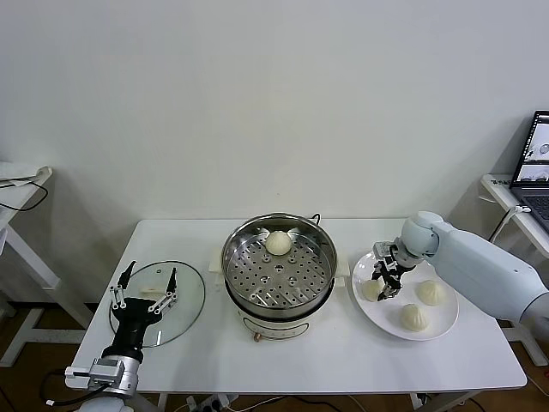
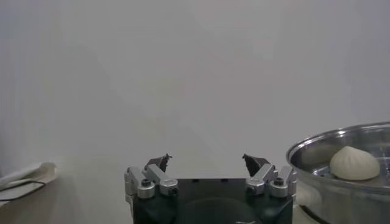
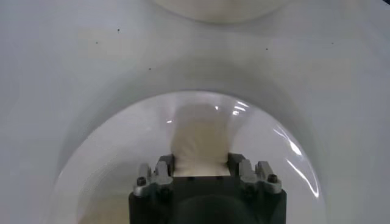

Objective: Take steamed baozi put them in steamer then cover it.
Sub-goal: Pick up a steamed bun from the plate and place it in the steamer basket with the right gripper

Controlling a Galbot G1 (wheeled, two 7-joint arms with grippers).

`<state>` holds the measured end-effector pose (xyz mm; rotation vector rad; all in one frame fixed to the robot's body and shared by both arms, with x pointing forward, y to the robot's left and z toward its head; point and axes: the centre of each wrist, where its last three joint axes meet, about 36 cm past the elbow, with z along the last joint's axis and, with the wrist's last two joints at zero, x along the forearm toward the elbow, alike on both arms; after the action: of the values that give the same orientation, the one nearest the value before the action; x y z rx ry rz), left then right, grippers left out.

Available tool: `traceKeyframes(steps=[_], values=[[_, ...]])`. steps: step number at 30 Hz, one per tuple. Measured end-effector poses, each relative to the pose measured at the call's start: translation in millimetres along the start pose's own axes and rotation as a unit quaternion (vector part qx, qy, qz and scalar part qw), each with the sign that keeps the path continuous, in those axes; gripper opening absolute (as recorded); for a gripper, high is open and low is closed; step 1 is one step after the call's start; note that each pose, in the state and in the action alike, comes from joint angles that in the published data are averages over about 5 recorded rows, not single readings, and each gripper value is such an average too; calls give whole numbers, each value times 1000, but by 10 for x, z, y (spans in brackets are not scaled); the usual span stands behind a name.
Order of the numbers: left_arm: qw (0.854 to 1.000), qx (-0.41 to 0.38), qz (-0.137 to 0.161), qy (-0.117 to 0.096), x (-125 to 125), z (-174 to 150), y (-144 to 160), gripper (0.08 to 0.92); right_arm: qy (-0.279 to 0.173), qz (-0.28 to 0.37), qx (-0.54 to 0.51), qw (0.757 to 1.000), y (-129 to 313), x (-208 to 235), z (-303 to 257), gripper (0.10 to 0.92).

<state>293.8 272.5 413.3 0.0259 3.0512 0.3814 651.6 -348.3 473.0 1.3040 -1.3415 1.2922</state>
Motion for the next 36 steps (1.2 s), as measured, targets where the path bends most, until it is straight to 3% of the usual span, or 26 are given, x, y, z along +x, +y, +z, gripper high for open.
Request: traceKeyframes(steps=[8,18,29,36], values=[[1000,1,1,-2,-2,-23,-16,823,1,9,-12,1000,25,340,143,594],[1000,0,1,-8,11,-81,-21,823,-14,35,-20,999,66,1191,151,594],[1000,0,-1,-18,35,-170,-29,823,-46,56,13,997,98,2171,-539,594],[1000,-1,-5,-26,49,-241,-1,823,-67,50,31,996,107,2442,-1147,594]])
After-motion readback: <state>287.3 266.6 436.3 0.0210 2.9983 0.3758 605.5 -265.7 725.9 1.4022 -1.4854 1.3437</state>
